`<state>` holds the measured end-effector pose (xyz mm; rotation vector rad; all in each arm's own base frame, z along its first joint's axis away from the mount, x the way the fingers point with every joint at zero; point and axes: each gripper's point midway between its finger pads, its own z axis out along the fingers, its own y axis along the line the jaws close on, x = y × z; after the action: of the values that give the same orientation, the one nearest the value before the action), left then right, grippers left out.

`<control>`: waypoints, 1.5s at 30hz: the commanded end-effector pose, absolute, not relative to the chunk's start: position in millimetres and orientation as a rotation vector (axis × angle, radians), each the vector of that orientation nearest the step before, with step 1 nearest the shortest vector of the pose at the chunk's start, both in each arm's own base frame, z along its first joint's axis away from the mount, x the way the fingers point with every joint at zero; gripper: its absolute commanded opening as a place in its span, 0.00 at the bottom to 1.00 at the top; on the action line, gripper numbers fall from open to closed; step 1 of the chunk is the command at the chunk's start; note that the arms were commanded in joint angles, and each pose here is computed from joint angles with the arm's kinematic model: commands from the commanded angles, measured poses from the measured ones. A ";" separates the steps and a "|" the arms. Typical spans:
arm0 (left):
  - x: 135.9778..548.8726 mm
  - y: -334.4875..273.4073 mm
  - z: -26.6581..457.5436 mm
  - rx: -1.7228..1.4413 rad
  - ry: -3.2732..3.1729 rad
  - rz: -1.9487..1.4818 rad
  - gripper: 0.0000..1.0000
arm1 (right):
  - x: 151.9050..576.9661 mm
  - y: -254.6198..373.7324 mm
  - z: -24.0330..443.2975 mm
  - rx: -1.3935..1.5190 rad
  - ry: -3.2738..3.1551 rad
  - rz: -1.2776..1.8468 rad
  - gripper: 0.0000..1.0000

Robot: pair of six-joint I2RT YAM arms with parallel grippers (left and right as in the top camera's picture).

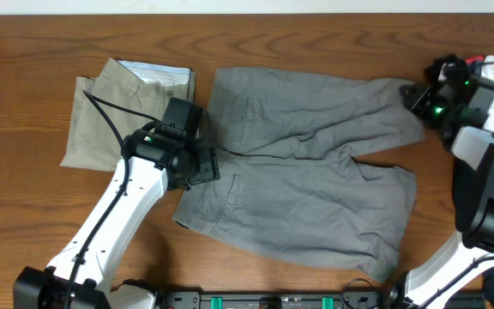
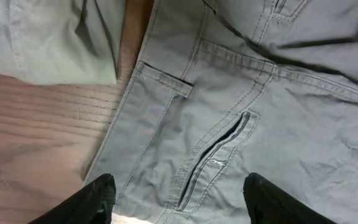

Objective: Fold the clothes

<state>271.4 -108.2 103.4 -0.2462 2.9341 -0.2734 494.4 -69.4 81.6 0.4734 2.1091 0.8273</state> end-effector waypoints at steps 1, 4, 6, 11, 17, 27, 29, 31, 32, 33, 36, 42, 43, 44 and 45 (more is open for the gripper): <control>277.9 -108.4 111.6 -0.218 2.903 -0.279 0.68 | 500.0 -70.8 148.1 0.376 1.989 0.932 0.01; 280.0 -108.9 112.2 -0.218 2.894 -0.283 0.68 | 504.4 -79.7 160.9 0.385 1.960 0.904 0.02; 280.6 -109.1 112.4 -0.217 2.892 -0.284 0.68 | 508.9 -89.3 159.0 0.425 1.957 0.838 0.03; 282.7 -109.8 113.1 -0.211 2.883 -0.288 0.68 | 517.6 -104.7 145.2 0.526 1.970 0.678 0.01; 283.0 -109.9 113.2 -0.210 2.881 -0.288 0.68 | 528.9 -110.5 130.9 0.566 1.965 0.552 0.01; 282.8 -109.9 113.1 -0.210 2.882 -0.289 0.68 | 550.3 -116.9 127.7 0.587 1.858 0.540 0.21; 282.9 -109.9 113.1 -0.210 2.882 -0.289 0.68 | 549.4 -116.3 125.2 0.591 1.867 0.555 0.65; 283.5 -110.3 113.4 -0.193 2.879 -0.289 0.69 | 547.0 -115.3 127.6 0.548 1.875 0.583 0.73; 283.6 -110.4 113.4 -0.180 2.879 -0.287 0.69 | 544.2 -117.1 130.4 0.524 1.881 0.608 0.78; 283.4 -110.3 113.3 -0.168 2.880 -0.285 0.69 | 540.3 -120.8 133.7 0.517 1.889 0.641 0.80; 283.5 -110.4 113.4 -0.131 2.879 -0.281 0.72 | 526.3 -125.6 143.6 0.501 1.922 0.774 0.76; 286.9 -111.5 114.5 -0.086 2.864 -0.281 0.73 | 480.0 -125.8 132.4 0.536 2.096 0.988 0.68; 287.8 -111.8 114.8 -0.083 2.860 -0.282 0.73 | 470.9 -126.2 124.1 0.538 2.141 0.980 0.66; 288.6 -112.0 115.1 -0.082 2.856 -0.284 0.73 | 463.4 -127.1 116.5 0.544 2.179 0.965 0.66; 288.9 -112.1 115.2 -0.082 2.855 -0.284 0.73 | 455.4 -128.4 107.8 0.553 2.222 0.942 0.66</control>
<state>282.7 -112.0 106.6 -0.1176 2.8864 -0.2837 462.9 -136.4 92.1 0.7559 2.2018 0.9516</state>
